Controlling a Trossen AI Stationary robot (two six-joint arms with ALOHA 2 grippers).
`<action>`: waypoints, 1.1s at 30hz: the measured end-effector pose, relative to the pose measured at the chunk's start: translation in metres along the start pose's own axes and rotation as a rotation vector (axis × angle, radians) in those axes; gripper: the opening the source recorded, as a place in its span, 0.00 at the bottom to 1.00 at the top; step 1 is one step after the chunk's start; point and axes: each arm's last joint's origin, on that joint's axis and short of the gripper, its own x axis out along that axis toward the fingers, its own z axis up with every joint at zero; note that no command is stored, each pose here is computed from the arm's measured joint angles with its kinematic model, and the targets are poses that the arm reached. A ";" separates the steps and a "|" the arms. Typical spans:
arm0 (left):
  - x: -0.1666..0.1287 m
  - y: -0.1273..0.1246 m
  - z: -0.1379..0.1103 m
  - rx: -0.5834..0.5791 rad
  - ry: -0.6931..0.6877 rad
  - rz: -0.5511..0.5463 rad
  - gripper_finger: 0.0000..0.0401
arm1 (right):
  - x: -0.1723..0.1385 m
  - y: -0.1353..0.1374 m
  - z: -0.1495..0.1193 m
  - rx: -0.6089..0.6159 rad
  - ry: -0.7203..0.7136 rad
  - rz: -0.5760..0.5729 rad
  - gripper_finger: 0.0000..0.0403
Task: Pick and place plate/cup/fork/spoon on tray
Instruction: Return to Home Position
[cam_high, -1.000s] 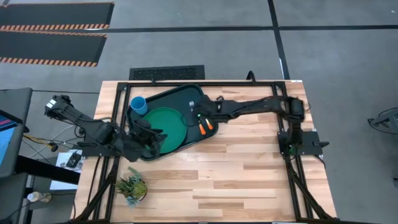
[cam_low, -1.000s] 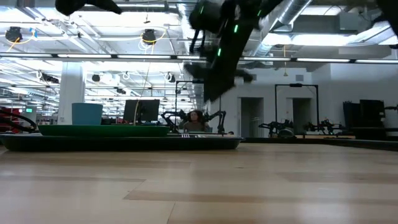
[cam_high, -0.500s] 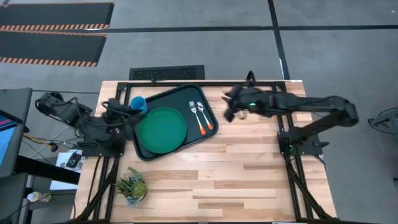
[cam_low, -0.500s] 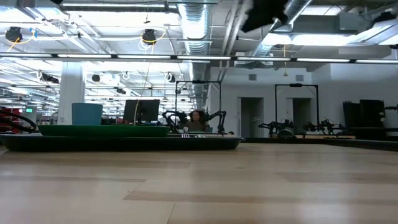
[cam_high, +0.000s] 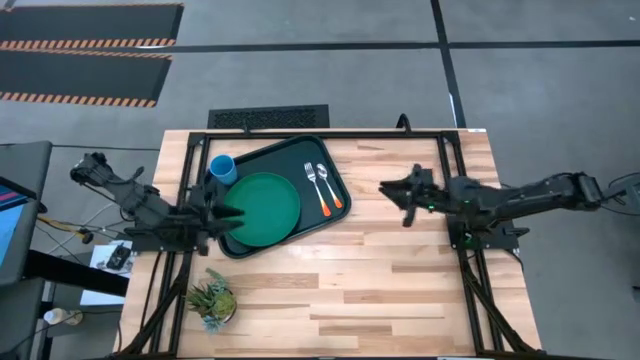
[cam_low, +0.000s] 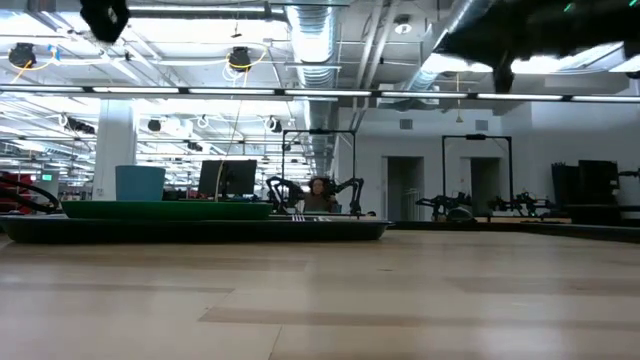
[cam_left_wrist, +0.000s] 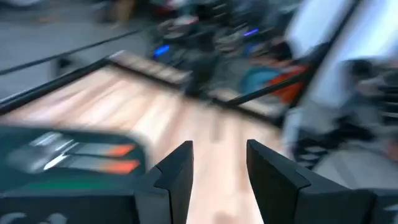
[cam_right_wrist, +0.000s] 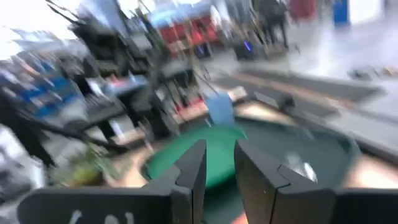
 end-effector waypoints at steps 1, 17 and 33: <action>-0.001 -0.001 0.002 0.007 -0.025 -0.054 0.33 | -0.006 0.002 0.007 0.002 -0.037 0.020 0.27; -0.033 0.024 0.001 0.071 -0.237 -0.198 0.33 | -0.091 -0.024 0.005 0.024 -0.195 0.015 0.23; -0.014 0.050 -0.075 0.077 -0.194 -0.094 0.33 | -0.075 -0.037 -0.054 -0.062 -0.160 -0.123 0.23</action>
